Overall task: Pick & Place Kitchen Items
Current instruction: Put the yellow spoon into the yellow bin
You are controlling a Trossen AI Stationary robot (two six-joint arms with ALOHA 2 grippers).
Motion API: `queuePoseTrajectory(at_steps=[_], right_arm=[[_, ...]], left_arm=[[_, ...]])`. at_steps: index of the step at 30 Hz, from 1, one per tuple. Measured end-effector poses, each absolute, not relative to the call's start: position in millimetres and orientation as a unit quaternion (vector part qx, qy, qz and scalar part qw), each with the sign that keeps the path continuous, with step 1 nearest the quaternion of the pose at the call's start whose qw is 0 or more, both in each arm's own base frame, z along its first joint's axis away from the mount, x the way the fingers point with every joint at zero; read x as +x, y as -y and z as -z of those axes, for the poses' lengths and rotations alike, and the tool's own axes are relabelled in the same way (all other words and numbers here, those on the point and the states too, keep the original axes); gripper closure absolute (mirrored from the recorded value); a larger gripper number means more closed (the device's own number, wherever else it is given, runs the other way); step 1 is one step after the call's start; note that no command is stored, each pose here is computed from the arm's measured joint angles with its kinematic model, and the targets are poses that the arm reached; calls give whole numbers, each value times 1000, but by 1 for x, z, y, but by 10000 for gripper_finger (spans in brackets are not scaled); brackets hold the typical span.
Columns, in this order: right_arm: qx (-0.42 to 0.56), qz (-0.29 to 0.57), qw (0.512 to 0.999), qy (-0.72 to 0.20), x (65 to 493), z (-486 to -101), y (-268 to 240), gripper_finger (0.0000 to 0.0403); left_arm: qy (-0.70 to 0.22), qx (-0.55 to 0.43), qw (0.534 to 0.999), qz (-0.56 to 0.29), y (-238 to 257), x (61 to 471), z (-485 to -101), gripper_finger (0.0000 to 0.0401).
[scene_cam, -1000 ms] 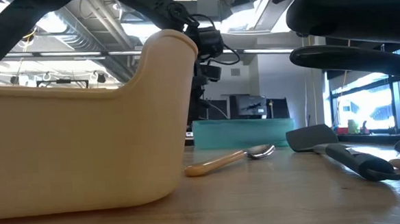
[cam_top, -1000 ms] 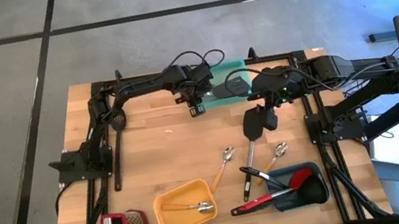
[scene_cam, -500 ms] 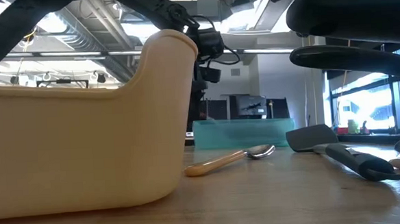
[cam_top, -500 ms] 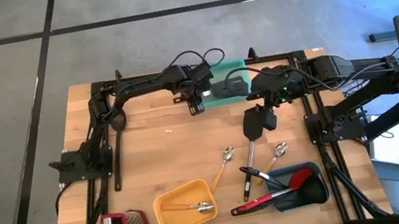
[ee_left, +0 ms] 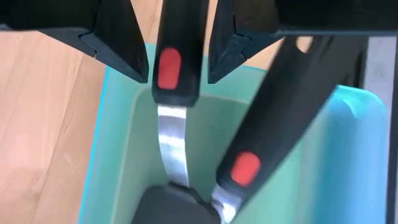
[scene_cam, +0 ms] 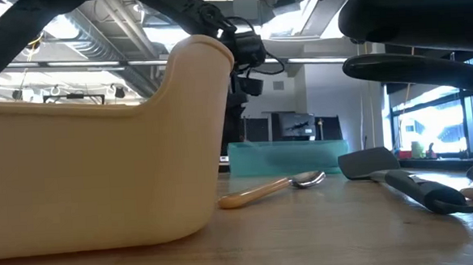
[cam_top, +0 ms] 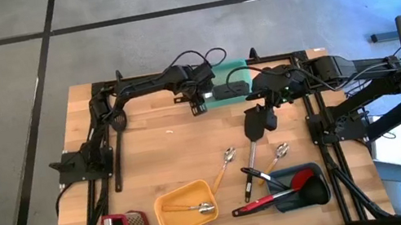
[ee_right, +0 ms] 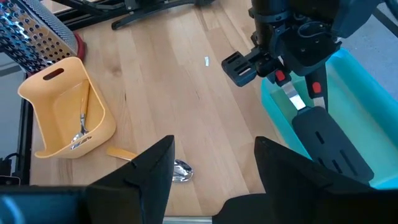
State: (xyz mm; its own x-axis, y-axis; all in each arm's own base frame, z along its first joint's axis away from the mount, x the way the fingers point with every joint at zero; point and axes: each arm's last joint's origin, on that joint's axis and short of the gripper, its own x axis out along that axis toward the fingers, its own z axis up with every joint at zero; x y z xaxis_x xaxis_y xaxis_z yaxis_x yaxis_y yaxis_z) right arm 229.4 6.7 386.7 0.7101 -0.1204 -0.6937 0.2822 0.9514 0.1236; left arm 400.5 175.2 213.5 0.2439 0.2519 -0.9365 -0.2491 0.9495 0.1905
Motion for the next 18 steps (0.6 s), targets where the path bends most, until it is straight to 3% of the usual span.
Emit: queuePoseTrajectory(at_steps=[11,18], right_arm=[[110,118,902,-401,224,-381,-6,178],[165,151,875,-430,222,-365,-6,178]], left_arm=[[-530,-13,829,-176,-175,414,-262,244],[-482,-83,865,-110,-160,423,-290,248]])
